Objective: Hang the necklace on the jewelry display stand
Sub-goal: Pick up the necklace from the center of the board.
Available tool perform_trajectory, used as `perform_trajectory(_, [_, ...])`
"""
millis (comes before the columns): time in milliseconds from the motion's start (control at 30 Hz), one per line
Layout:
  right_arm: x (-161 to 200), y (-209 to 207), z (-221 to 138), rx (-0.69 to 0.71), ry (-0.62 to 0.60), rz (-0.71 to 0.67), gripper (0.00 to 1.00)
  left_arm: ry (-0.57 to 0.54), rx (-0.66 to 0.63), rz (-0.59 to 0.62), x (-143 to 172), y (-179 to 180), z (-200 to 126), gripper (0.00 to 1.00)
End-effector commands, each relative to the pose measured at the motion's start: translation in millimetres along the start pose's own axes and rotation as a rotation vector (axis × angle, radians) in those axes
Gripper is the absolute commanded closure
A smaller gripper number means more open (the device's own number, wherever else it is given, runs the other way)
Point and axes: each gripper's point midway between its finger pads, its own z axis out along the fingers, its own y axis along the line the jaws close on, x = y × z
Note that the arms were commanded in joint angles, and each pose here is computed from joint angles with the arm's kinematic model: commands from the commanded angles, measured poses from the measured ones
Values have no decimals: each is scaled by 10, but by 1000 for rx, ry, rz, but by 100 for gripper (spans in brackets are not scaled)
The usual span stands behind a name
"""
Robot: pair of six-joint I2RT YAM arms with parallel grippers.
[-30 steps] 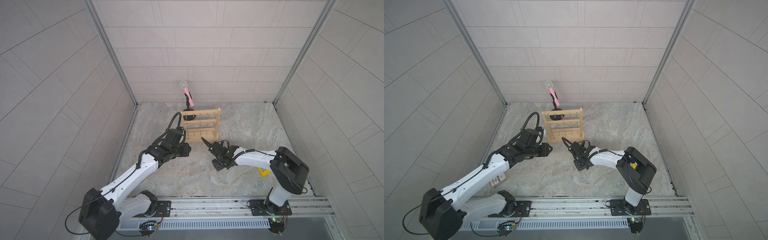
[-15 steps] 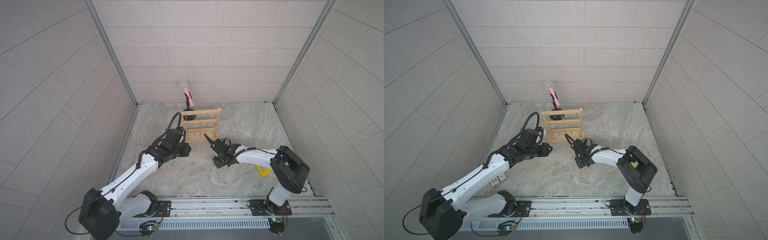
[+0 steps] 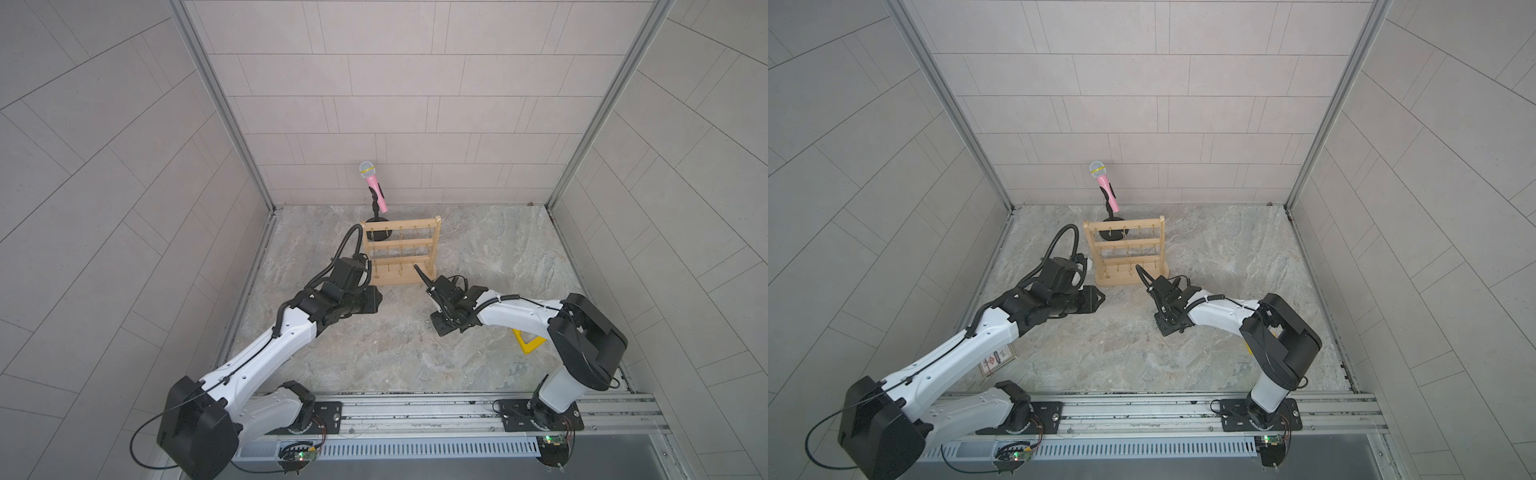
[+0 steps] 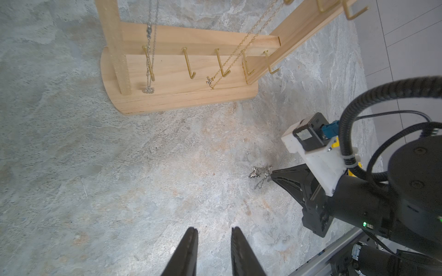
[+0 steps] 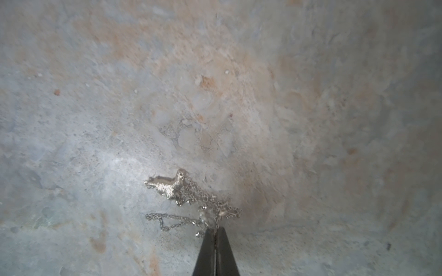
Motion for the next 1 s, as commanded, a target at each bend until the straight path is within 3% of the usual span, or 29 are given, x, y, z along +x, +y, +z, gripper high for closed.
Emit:
perform_trajectory(0, [12,-61,-128,16,-15,0,100,-17,4,14,-52,-36,-23,71])
perform_trajectory(433, [-79,-89,-386,22,-61,-9,100,-6,25,78,-22,-205,7,71])
perform_trajectory(967, [-360,12,-1154,-28,-213,-33,100,39,241,239,242,-913,277,70])
